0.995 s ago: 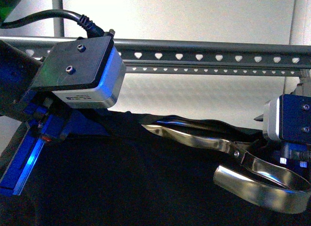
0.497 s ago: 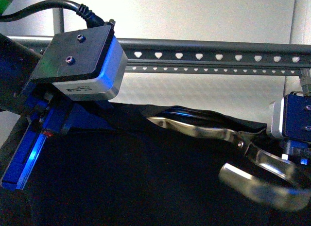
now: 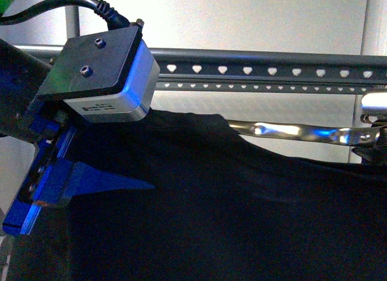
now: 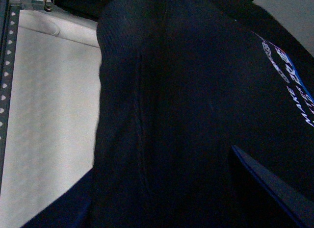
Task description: Hang clothes on hanger
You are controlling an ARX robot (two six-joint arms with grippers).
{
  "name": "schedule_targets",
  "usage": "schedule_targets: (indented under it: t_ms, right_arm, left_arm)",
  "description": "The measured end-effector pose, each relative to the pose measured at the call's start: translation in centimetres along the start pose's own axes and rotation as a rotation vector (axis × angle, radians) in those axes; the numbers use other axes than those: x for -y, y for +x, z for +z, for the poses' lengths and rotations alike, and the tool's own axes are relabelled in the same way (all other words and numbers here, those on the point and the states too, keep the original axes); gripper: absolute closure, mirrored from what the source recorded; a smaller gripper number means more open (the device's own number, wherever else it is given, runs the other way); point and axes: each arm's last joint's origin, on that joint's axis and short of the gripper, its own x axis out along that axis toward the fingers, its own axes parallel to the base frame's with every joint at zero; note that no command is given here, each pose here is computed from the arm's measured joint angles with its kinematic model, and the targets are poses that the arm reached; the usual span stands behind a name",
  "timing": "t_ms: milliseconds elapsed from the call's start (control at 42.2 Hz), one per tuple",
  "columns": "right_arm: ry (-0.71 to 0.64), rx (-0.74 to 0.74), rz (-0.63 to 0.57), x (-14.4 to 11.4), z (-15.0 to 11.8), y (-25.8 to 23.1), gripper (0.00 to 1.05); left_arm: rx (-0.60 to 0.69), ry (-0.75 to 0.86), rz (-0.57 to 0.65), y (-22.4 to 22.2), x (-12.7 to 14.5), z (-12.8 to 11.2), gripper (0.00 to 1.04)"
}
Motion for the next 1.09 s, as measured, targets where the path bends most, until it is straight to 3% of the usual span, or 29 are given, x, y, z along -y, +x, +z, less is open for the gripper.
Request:
schedule_targets:
  t_ms: [237,521,568,616,711,782,924,1089]
  right_arm:
    - [0.213,-0.059,0.14,-1.1,-2.4,-2.3,1.01]
    - [0.419,-0.212,0.316,-3.4,-5.2,-4.5,1.01]
    - [0.427,-0.221,0.315,-3.4,-5.5,-4.6,1.01]
    - [0.448,-0.217,0.303,-3.2,-5.6,-4.7,1.01]
    - [0.521,-0.186,0.247,-1.7,-5.3,-4.4,1.01]
    - [0.606,-0.186,0.2,-0.3,-4.5,-4.3,1.01]
    - [0.762,-0.153,0.122,2.2,-1.9,-4.2,1.01]
    - [0.99,-0.114,0.03,6.9,2.2,-2.9,1.01]
  left_arm:
    - [0.0,0.002,0.0,0.0,0.0,0.0,0.05]
    - [-0.038,-0.023,0.043,0.1,0.0,0.1,0.07]
    - [-0.178,-0.157,0.196,0.2,0.5,-0.2,0.07]
    - [-0.242,-0.411,0.466,-0.1,0.3,-0.6,0.07]
    - [-0.084,-0.934,0.848,-2.1,-1.5,-1.1,0.07]
    - [0.051,-1.275,1.012,-3.8,-2.2,-1.5,0.07]
    - [0.168,-1.592,1.19,-5.6,-2.4,-2.3,0.07]
    - [0.249,-1.611,1.185,-5.7,-2.7,-1.1,0.07]
